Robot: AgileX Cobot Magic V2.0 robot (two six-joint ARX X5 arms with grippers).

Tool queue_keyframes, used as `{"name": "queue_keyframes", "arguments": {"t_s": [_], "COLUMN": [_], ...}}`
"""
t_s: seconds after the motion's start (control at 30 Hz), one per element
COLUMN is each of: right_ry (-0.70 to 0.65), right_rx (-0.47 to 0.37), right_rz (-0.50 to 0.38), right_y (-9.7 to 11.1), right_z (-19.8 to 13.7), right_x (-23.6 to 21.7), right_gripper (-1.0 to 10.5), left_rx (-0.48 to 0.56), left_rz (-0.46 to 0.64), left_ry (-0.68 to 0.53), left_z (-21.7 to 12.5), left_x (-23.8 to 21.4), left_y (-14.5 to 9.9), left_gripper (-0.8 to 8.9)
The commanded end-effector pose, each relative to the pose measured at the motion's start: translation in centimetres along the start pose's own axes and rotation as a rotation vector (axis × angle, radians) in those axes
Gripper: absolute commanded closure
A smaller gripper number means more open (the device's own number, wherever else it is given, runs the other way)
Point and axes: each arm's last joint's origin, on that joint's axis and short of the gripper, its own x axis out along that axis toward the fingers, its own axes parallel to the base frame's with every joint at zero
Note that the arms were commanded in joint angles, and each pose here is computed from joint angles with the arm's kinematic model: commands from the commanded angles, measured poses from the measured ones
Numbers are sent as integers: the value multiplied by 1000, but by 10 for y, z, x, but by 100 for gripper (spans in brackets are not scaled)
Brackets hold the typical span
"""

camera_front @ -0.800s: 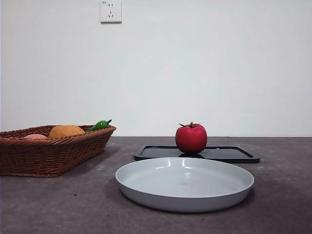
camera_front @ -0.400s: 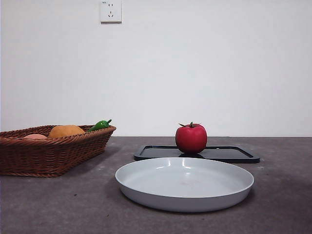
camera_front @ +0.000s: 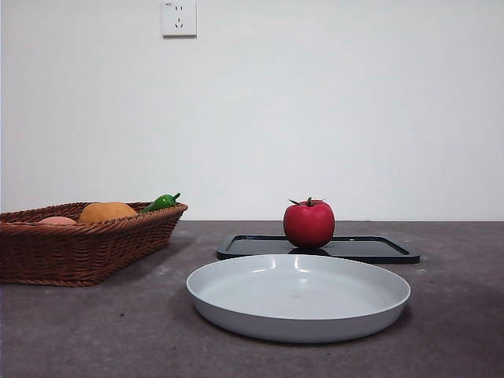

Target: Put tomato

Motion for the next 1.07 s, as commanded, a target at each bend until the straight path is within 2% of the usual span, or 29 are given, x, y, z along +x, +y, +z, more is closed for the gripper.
{"name": "queue_keyframes", "arguments": {"t_s": [0.03, 1.07], "right_ry": [-25, -53], "right_rx": [10, 10], "right_rz": [5, 9], "right_y": [0, 1], "right_z": [1, 4], "right_x": [0, 0], "right_gripper": [938, 938], "left_rx": [-11, -11], "left_rz": [0, 0], "left_ry": [26, 26], "left_z": [-7, -7], "left_x": [2, 2], "left_y": [0, 0], "left_gripper": [806, 806]}}
